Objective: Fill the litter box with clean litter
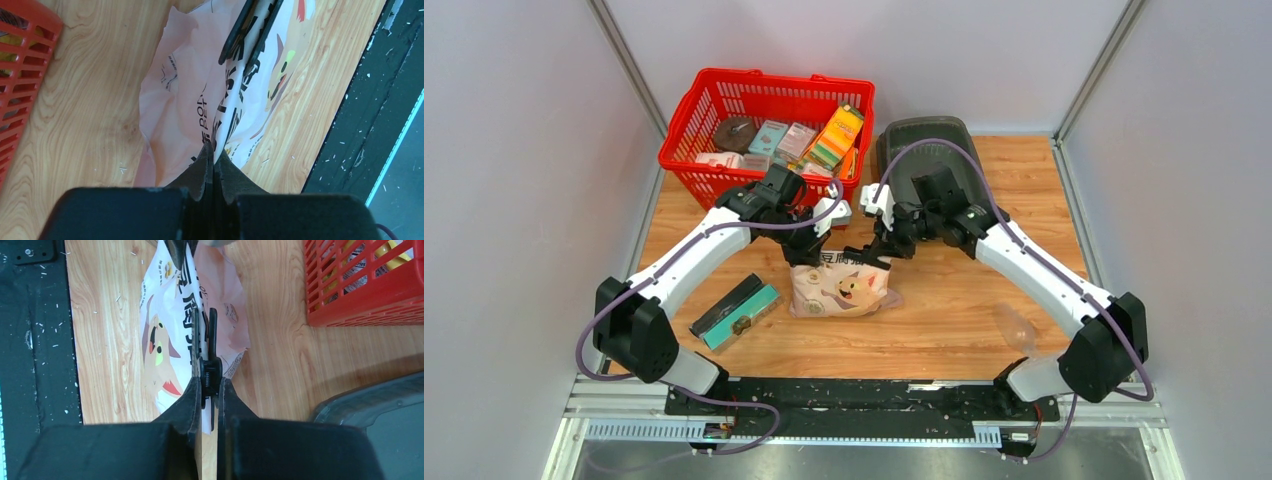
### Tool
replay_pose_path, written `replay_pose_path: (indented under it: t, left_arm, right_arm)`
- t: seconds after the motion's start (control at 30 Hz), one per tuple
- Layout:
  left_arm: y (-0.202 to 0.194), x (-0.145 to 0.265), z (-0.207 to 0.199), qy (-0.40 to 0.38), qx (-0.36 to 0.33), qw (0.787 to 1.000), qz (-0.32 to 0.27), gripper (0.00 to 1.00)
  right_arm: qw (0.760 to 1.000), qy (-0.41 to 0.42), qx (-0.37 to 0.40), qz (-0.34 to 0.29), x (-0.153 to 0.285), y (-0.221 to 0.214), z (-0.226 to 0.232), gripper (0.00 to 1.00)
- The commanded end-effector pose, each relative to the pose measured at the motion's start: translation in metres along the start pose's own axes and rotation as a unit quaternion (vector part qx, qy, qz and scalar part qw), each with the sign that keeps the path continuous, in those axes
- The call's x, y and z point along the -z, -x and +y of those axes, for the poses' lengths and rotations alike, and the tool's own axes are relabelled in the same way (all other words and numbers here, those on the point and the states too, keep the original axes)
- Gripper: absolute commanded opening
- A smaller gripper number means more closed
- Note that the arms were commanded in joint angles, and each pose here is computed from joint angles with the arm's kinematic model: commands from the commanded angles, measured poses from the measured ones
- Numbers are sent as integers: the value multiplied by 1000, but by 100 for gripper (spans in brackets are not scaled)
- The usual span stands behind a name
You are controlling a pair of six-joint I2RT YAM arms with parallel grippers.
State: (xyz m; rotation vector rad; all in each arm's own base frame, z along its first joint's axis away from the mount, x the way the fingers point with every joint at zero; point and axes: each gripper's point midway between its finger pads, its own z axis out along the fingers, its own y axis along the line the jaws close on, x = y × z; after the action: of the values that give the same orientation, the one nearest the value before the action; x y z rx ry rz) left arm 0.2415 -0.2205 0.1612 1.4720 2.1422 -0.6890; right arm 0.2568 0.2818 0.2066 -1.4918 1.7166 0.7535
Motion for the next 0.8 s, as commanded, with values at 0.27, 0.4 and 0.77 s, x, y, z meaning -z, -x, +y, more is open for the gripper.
replay_pose_path:
  t: [0.27,0.4,0.77]
  left_arm:
    - [21,3,-15,-39,18,998,-43,0]
    - [21,2,-14,-40,23,998,-41,0]
    - [25,5,-18,-53,18,997,-44,0]
  right_arm:
    - [998,-39,-26,-45,85,29,-16,0]
    - [999,-28,-37,-10,96,5,-4,0]
    - [944,28,-294,148,59,-127,30,0]
